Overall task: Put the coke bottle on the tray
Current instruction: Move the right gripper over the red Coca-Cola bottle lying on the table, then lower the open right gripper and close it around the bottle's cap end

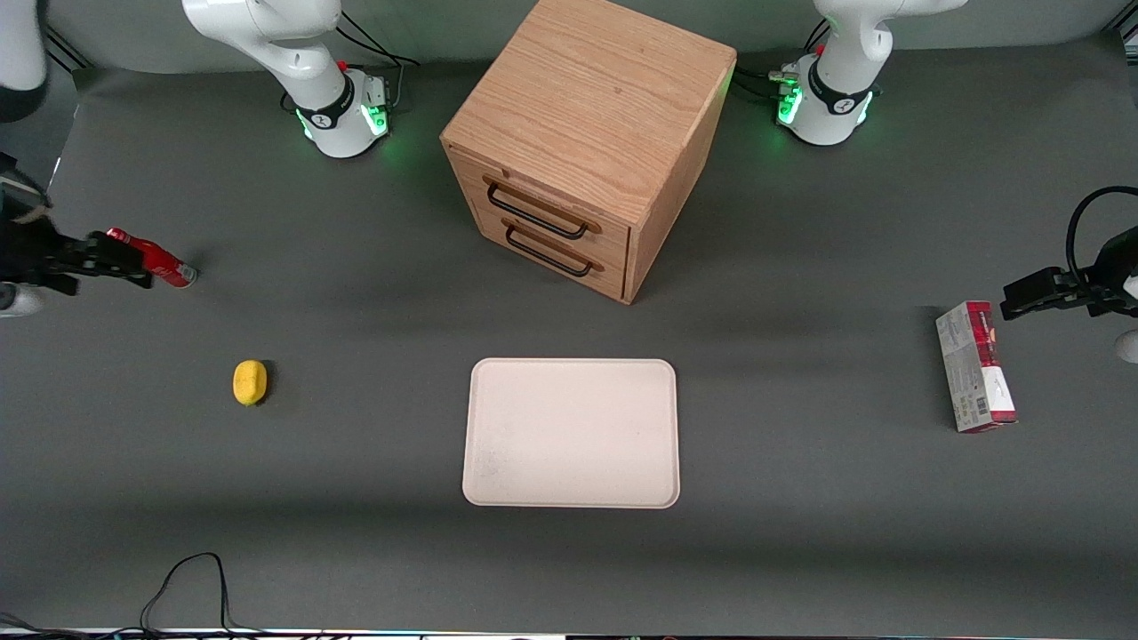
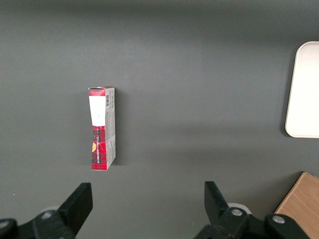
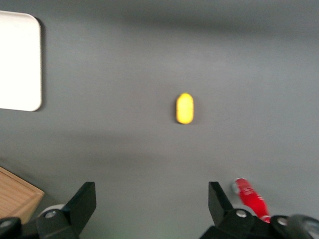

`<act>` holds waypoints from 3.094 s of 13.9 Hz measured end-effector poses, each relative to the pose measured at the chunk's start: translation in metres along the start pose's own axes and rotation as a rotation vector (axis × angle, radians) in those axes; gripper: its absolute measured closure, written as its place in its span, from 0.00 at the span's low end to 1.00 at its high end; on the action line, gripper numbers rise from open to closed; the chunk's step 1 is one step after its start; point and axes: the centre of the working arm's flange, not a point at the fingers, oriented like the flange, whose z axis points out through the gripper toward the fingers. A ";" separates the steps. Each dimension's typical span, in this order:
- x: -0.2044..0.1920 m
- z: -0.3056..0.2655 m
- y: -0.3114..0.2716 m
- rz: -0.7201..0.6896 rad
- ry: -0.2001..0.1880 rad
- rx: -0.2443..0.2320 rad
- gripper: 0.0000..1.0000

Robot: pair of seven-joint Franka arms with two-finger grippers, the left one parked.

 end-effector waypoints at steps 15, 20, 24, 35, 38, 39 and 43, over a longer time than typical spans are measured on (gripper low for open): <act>-0.199 0.028 0.221 0.090 0.002 0.085 0.00; -0.229 0.050 0.214 0.053 0.018 0.029 0.00; -0.223 0.101 0.220 0.060 0.019 0.020 0.00; -0.227 0.240 0.233 0.055 0.014 -0.016 0.00; -0.230 0.266 0.227 0.052 0.005 -0.022 0.00; -0.232 0.271 0.225 0.050 0.000 -0.019 0.00; -0.232 0.280 0.224 0.045 -0.013 -0.019 0.00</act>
